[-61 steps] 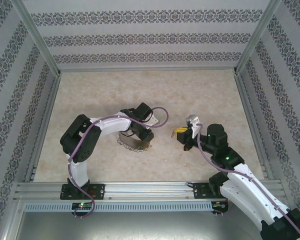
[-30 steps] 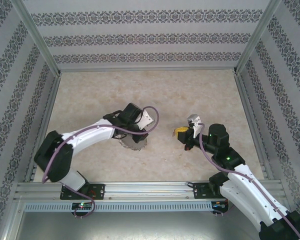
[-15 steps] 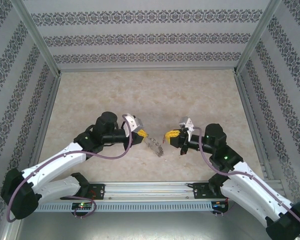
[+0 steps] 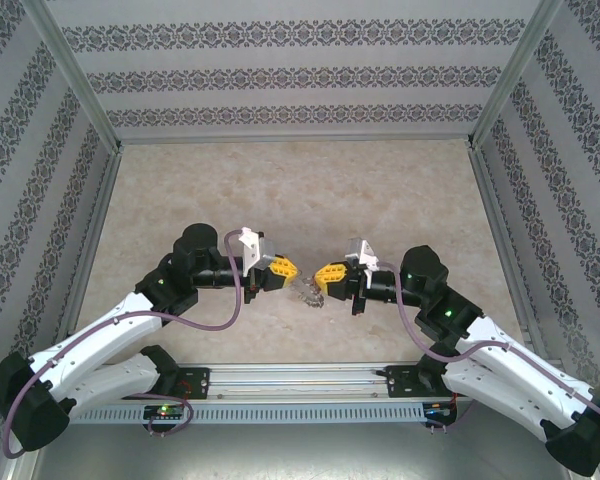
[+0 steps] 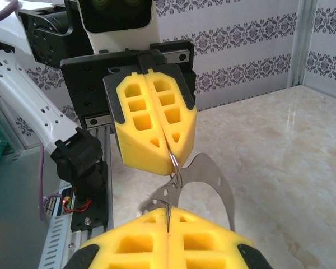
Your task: Put the keys on the keyring
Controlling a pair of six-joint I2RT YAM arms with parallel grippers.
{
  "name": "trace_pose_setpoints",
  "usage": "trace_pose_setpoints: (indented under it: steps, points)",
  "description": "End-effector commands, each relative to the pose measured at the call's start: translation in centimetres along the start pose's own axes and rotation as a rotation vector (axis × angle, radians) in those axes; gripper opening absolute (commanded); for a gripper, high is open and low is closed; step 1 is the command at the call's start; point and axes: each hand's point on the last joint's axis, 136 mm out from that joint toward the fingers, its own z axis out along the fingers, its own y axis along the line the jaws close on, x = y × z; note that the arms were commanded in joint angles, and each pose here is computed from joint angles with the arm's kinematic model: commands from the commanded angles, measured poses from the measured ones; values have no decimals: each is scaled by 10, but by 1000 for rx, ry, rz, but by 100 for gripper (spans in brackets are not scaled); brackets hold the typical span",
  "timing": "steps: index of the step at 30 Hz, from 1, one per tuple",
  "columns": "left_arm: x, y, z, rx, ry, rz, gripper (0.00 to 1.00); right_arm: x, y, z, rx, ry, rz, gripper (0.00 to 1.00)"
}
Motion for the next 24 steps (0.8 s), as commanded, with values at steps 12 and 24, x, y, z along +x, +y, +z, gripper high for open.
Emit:
trace_pose_setpoints:
  steps: [12, 24]
  points:
    - [-36, -30, -10, 125, -103, 82, 0, -32, 13, -7, -10, -82, -126, 0]
    - [-30, -20, -9, 64, -61, 86, 0, -17, 12, -1, 13, -34, -149, 0]
